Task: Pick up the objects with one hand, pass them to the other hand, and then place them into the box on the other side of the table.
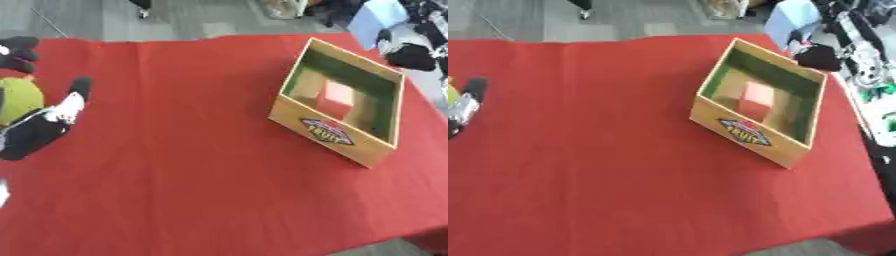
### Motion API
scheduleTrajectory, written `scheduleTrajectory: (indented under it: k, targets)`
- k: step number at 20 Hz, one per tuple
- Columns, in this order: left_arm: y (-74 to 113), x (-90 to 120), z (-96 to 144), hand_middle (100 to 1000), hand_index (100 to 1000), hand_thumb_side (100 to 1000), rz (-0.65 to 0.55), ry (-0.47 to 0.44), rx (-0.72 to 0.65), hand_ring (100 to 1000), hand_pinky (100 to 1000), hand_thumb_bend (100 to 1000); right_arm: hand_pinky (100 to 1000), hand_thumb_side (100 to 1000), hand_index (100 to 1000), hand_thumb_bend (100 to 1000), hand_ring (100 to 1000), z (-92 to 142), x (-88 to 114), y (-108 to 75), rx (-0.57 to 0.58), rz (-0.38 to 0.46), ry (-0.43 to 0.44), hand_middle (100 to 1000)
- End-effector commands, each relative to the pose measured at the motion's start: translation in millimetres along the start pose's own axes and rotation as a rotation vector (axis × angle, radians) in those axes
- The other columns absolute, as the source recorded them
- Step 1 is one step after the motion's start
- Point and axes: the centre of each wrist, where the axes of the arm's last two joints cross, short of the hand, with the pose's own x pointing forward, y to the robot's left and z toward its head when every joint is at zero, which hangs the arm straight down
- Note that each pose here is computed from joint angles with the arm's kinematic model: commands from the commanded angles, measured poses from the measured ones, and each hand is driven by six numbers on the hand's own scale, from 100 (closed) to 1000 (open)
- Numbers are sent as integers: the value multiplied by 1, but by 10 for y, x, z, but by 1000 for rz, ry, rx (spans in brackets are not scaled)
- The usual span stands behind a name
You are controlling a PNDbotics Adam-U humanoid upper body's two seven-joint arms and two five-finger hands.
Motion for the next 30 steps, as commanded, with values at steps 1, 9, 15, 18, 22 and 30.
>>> scheduleTrajectory:
  k: [1, 9, 15, 18, 22, 30]
  targets:
    - [86, 8, -33, 608, 804, 572, -17, -16, 18, 610, 816, 495, 1000, 100, 1000, 100, 980, -15, 68, -141, -9, 39, -19, 954]
    - [80, 0, -30, 608, 804, 571, -21, -12, 17, 610, 816, 495, 1000, 100, 1000, 100, 983, -42, -47, -115, -2, 59, 7, 962]
    - [80, 0, -30, 606, 803, 573, -21, -11, 18, 609, 817, 493, 1000, 100, 1000, 100, 978, -46, -35, -86, -14, 35, 10, 952]
    - [85, -2, -32, 606, 803, 572, -22, -10, 21, 608, 816, 492, 989, 100, 1000, 100, 962, -43, -14, -96, -21, 13, 8, 923]
    - [99, -8, -36, 606, 802, 574, -24, -7, 28, 608, 816, 486, 934, 462, 982, 100, 888, -36, 58, -150, -94, -62, -7, 818]
    - [283, -27, -88, 590, 786, 590, -63, -6, 63, 611, 807, 430, 932, 671, 971, 100, 881, -25, 25, 5, -101, -234, -12, 798]
